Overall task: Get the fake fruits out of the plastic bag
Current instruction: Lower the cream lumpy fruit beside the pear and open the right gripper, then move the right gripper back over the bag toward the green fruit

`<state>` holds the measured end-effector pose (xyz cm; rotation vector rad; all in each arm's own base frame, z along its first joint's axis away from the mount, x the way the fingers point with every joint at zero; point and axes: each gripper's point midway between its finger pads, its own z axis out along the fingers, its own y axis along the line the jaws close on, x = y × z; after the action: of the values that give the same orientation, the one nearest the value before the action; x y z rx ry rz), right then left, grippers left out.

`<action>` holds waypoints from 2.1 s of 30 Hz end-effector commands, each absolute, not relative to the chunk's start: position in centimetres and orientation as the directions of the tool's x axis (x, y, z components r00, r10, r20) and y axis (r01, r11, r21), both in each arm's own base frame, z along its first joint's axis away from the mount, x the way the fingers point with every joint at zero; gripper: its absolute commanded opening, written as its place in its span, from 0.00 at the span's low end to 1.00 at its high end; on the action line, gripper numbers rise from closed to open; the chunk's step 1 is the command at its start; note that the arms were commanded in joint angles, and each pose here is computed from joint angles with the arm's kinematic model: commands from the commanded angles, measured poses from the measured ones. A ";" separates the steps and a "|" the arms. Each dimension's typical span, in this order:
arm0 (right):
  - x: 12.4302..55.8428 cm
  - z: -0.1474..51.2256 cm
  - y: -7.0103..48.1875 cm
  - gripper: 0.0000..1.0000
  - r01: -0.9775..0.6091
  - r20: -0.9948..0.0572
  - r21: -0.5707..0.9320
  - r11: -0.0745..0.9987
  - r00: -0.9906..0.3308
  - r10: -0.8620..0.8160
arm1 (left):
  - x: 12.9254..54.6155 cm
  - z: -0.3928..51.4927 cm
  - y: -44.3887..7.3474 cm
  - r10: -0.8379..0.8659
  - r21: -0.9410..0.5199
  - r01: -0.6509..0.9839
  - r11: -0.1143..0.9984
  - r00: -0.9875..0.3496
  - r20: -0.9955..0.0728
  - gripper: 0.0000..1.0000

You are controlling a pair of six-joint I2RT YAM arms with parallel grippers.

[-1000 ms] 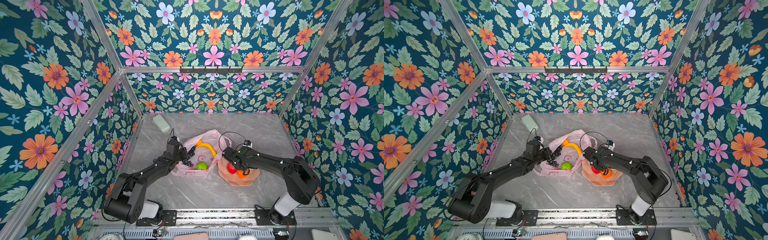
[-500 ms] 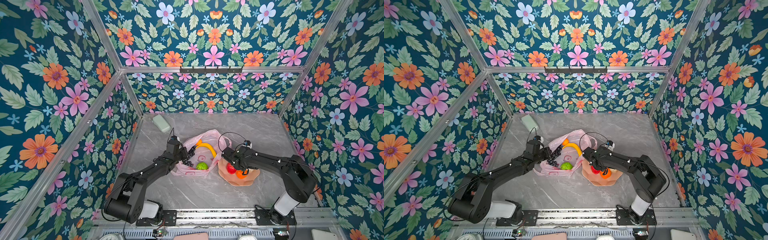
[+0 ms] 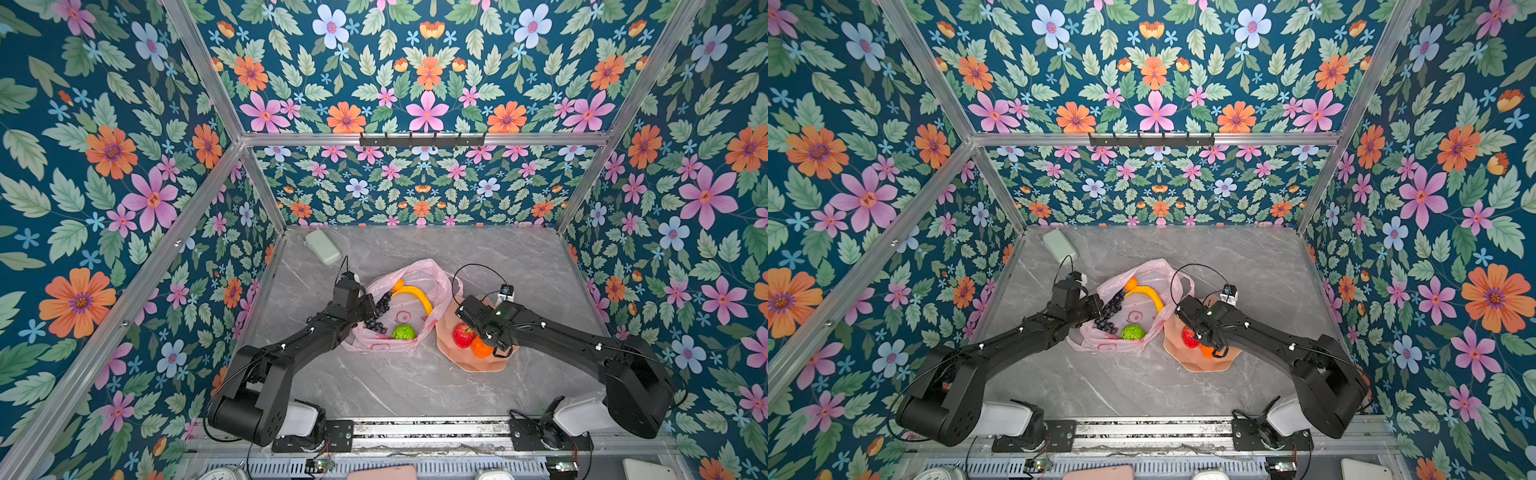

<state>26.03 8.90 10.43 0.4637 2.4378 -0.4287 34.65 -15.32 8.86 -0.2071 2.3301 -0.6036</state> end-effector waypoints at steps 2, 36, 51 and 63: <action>26.1 9.7 10.1 0.64 0.410 -0.602 -0.125 0.903 -0.755 0.260 | 34.9 9.1 -15.5 -0.303 -0.476 0.036 0.879 -0.729 -0.614 0.00; 29.8 19.6 20.5 0.66 -0.010 -0.682 0.218 0.976 -0.717 0.145 | 34.9 9.9 -15.6 -0.308 -0.486 0.045 0.873 -0.721 -0.620 0.00; 27.0 15.3 36.4 0.64 -0.333 -0.447 0.340 0.880 -0.880 -0.161 | 34.4 10.0 -15.3 -0.305 -0.481 0.045 0.876 -0.720 -0.623 0.00; 24.7 9.3 37.1 0.58 -0.250 -0.273 0.256 0.934 -0.945 -0.178 | 33.9 9.5 -15.3 -0.306 -0.486 0.046 0.873 -0.725 -0.617 0.00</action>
<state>25.26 37.83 9.95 -0.3691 2.7905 0.4697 33.93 -15.11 9.26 -0.2030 2.3182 -0.6129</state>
